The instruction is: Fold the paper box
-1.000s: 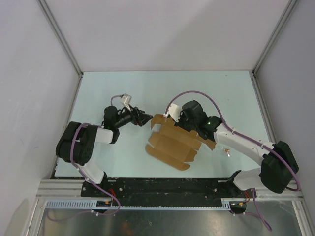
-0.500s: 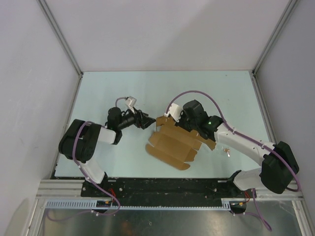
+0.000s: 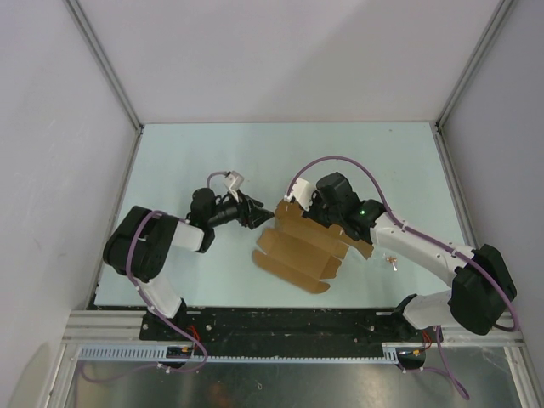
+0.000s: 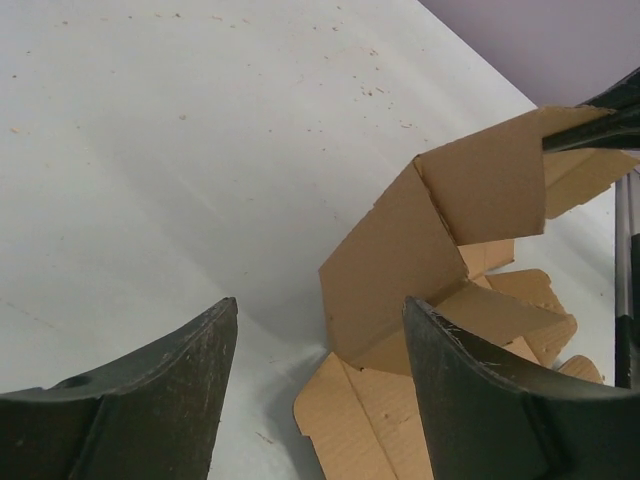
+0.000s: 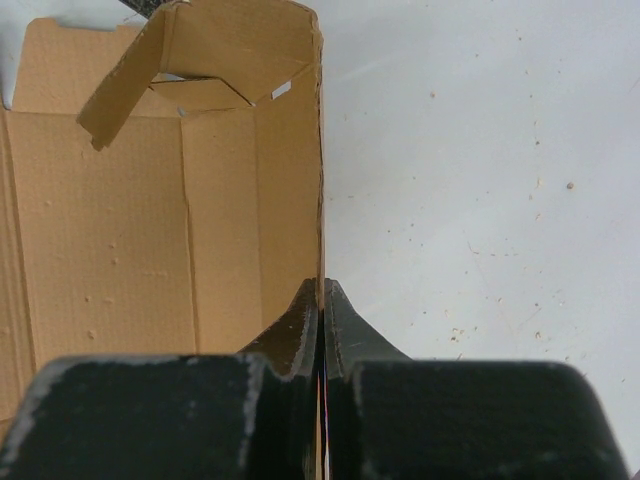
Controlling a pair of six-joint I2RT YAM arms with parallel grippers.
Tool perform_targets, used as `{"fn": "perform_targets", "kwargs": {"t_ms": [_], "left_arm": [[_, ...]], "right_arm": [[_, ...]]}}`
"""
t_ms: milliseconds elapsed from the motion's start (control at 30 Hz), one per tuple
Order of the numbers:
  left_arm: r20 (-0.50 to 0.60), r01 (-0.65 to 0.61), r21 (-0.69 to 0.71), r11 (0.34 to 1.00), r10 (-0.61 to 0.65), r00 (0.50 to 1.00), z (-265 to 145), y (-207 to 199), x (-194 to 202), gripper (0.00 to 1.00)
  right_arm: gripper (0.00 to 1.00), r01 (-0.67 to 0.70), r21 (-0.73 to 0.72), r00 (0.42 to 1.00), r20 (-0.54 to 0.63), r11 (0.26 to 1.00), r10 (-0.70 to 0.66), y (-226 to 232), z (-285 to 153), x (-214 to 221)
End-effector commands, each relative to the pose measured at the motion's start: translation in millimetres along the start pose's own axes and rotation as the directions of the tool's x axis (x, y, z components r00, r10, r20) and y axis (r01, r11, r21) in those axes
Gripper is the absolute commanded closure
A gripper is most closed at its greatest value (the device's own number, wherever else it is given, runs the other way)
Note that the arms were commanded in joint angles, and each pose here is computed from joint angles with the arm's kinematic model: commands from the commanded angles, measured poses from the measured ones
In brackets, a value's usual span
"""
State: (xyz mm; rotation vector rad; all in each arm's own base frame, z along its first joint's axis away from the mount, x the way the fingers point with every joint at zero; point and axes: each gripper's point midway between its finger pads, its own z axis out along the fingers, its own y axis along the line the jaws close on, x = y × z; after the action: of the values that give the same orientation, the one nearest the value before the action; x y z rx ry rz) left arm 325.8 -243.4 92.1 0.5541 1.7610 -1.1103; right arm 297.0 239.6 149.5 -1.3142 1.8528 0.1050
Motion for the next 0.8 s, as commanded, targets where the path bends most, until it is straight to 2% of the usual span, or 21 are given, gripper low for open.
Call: {"fn": "perform_targets", "kwargs": {"t_ms": [0, 200, 767], "left_arm": [[0.010, -0.069, 0.068, 0.995, 0.068, 0.998, 2, -13, -1, 0.29], [0.006, -0.058, 0.058, 0.997, 0.058, 0.998, -1, -12, 7, 0.31], [0.001, -0.044, 0.082, 0.996, 0.044, 0.999, 0, -13, 15, 0.33]], "right_arm": [[1.00, -0.011, 0.011, 0.999, 0.031, 1.000, 0.011, -4, -4, -8], [1.00, -0.002, 0.006, 1.000, 0.010, 1.000, 0.002, -2, -2, -3], [1.00, 0.076, 0.064, 0.985, -0.160, 0.995, -0.065, 9, 11, 23]]}}
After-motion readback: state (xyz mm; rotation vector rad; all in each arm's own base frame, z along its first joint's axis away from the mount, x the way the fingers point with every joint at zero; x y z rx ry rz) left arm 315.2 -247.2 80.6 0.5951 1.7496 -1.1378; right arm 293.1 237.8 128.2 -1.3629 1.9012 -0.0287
